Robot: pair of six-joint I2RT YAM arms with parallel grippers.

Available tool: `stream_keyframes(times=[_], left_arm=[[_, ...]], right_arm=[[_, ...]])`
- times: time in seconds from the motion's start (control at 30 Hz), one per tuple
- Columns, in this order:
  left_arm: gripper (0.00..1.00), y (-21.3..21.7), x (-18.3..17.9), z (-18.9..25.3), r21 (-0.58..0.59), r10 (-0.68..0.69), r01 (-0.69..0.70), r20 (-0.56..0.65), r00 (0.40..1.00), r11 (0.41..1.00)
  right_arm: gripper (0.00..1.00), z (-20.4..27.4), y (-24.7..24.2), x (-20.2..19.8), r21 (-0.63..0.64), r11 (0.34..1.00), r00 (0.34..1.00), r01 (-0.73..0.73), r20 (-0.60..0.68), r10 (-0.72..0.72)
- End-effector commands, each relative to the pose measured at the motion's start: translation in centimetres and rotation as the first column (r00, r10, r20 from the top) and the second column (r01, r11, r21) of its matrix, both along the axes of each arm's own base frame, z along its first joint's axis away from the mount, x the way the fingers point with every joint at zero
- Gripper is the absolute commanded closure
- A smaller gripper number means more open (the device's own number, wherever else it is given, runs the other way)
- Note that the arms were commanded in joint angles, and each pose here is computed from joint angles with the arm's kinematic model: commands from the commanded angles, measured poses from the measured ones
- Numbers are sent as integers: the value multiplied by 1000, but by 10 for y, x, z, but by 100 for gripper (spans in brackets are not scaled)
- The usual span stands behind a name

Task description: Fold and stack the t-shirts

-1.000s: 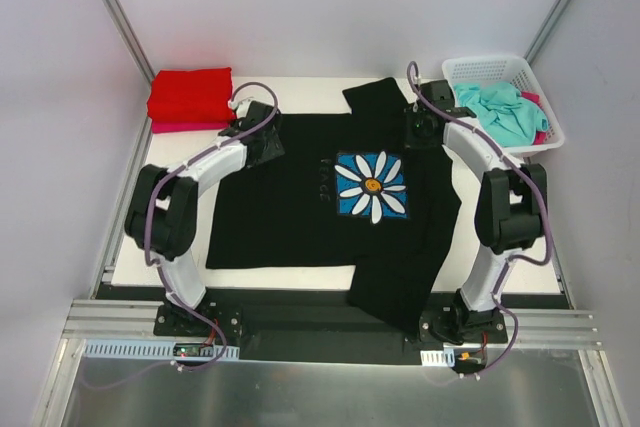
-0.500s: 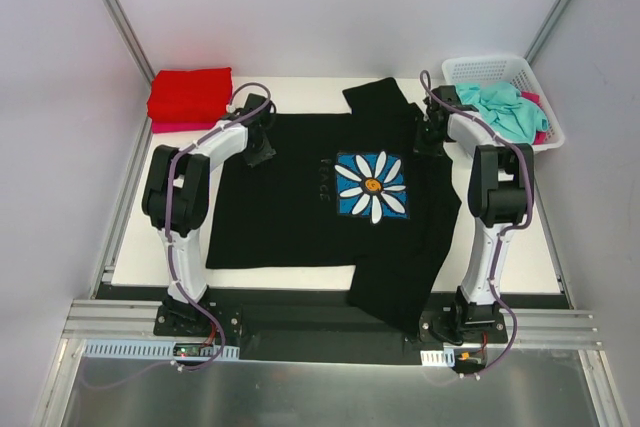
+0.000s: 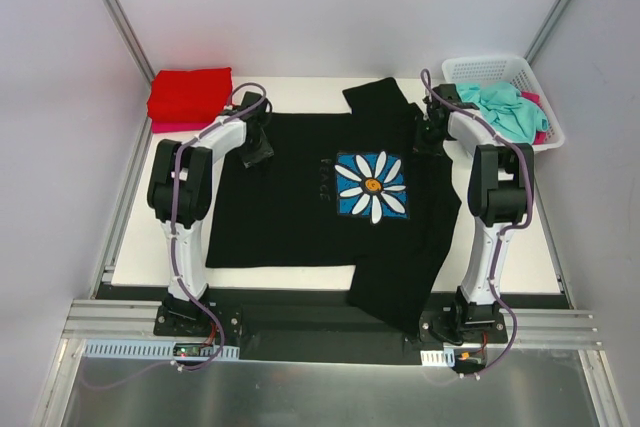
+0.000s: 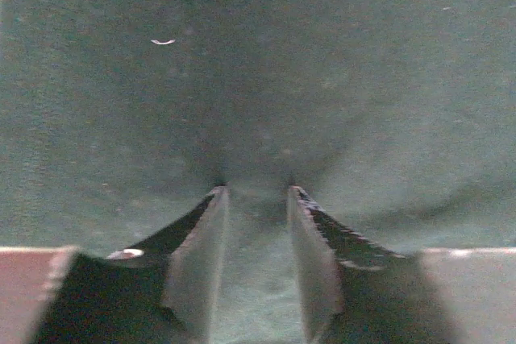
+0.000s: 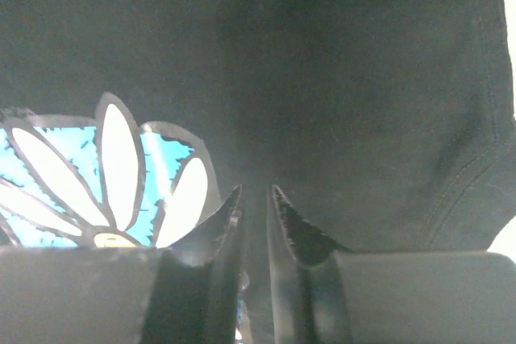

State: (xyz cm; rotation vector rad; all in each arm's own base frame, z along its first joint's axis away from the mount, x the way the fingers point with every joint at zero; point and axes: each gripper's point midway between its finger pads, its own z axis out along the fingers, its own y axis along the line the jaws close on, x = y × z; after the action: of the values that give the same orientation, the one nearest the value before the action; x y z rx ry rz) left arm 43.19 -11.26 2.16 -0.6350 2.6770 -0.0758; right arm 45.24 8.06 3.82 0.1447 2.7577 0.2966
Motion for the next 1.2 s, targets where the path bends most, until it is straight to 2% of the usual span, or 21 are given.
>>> stream_keyframes(times=[0.0,0.17,0.23,0.27,0.33,0.37,0.43,0.47,0.6,0.73,0.93,1.17], left_arm=[[58,2,-1,-12,-15,-5,4,-49,999,1000],[48,4,-9,7,-14,-1,0,-23,1000,1000],[40,10,-12,24,3,3,-3,16,1000,1000],[36,12,-14,31,16,-1,1,23,1000,1000],[29,17,-14,52,49,-12,8,68,998,999],[23,16,-18,57,68,-26,21,70,997,997],[4,19,-15,78,121,-62,49,103,993,991],[1,20,-15,82,141,-74,59,101,992,988],[1,9,-18,87,191,-155,141,61,986,971],[1,-6,-14,59,144,-205,205,-19,979,968],[1,-21,-11,33,81,-267,274,-81,960,958],[1,-32,-7,26,21,-314,318,-119,942,948]], right_arm=[[60,7,-1,7,27,1000,1000,-1,5,1],[54,34,3,-5,56,998,999,-3,36,1],[50,52,3,-12,58,998,998,-3,60,-1],[36,58,3,-14,56,998,998,-11,68,8],[18,73,5,-23,43,999,998,-25,65,23],[4,77,6,-26,21,999,996,-44,72,42],[4,83,8,-36,-27,998,997,-63,48,64],[4,92,10,-33,-52,996,995,-74,60,77],[4,94,16,-37,-177,976,991,-124,35,133],[4,69,15,-31,-282,948,989,-151,-44,144],[4,27,14,-31,-298,937,980,-181,-140,145],[4,17,6,-30,-308,934,977,-180,-168,133]])
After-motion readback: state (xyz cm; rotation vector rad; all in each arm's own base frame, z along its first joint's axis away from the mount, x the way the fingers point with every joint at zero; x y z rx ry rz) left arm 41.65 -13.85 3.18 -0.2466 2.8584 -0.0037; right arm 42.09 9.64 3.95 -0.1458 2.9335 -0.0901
